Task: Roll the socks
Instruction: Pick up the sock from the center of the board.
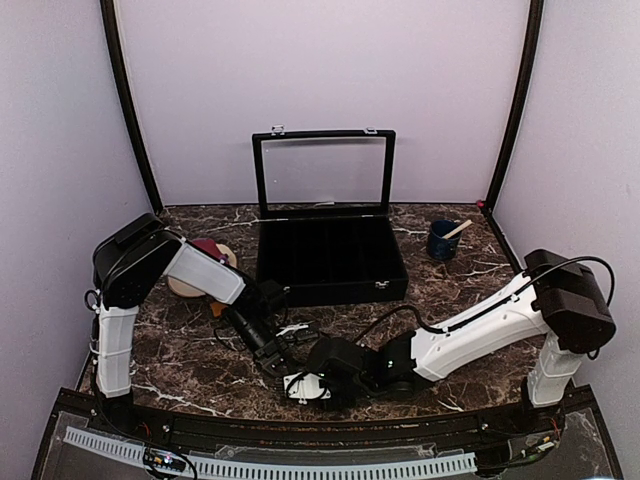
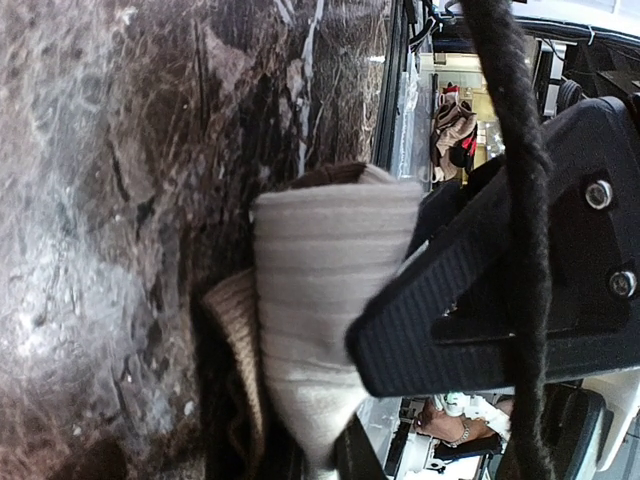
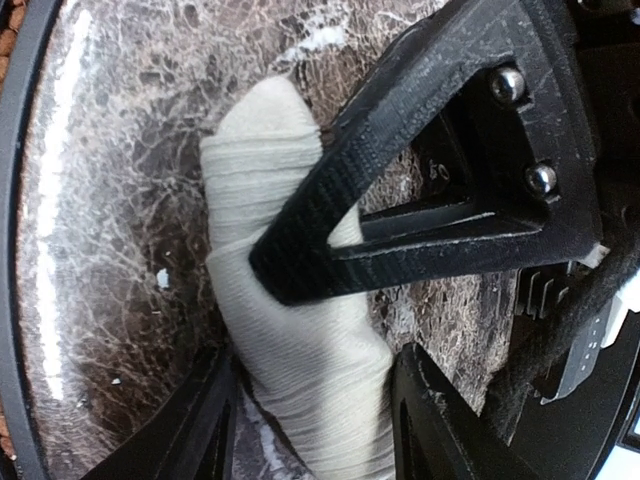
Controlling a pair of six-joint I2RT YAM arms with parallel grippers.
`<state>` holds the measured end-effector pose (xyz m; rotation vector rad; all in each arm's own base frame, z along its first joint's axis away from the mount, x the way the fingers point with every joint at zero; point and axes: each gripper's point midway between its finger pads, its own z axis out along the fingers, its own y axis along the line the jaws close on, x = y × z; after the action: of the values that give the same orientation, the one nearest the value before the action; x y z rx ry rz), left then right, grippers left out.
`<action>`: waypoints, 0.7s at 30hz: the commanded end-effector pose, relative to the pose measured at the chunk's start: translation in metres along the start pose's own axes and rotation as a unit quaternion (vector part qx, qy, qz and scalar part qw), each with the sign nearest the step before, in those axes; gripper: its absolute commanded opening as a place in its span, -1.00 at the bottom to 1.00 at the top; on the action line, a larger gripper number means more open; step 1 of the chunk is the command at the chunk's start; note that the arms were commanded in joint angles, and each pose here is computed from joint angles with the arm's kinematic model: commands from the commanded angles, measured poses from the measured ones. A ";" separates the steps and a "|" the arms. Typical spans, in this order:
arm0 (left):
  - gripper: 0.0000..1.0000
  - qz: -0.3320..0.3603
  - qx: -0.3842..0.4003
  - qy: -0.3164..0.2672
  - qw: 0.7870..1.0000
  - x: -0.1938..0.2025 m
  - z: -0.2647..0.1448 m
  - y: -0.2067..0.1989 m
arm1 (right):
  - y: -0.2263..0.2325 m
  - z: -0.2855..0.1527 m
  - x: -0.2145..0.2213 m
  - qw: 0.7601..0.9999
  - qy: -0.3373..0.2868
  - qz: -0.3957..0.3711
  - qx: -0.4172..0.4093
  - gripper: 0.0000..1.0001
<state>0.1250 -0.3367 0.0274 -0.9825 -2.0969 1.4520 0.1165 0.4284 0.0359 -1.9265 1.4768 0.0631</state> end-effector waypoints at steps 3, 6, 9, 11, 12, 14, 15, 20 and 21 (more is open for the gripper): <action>-1.00 -0.030 -0.016 0.019 0.999 0.012 0.004 0.020 | -0.015 0.010 -0.003 1.000 -0.006 0.018 0.001 -0.01; -1.00 -0.031 -0.014 0.019 0.999 0.011 0.004 0.020 | -0.008 0.014 -0.001 1.000 -0.006 0.022 -0.020 -0.02; -1.00 -0.031 -0.013 0.019 0.999 0.011 0.004 0.020 | 0.001 0.019 0.003 0.999 0.002 0.024 -0.044 -0.04; -1.00 -0.031 -0.013 0.018 0.999 0.010 0.003 0.020 | 0.007 0.023 0.007 0.998 0.009 0.029 -0.061 -0.10; -1.00 -0.033 -0.013 0.018 0.999 0.010 0.003 0.021 | 0.010 0.025 0.009 0.997 0.012 0.031 -0.069 -0.13; -1.00 -0.032 -0.013 0.017 0.999 0.009 0.003 0.020 | 0.016 0.029 0.015 0.995 0.023 0.038 -0.084 -0.21; -1.00 -0.031 -0.013 0.016 0.999 0.008 0.002 0.020 | 0.019 0.030 0.017 0.995 0.028 0.041 -0.091 -0.24; -0.96 -0.034 -0.018 0.014 0.999 0.006 0.000 0.021 | 0.035 0.036 0.037 0.988 0.066 0.063 -0.127 -0.38; -0.95 -0.036 -0.019 0.014 0.999 0.006 0.000 0.021 | 0.039 0.037 0.042 0.985 0.076 0.070 -0.137 -0.41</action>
<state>0.1245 -0.3345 0.0277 -0.9283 -2.0859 1.4283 0.1176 0.4391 0.0221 -1.9779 1.5979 0.2181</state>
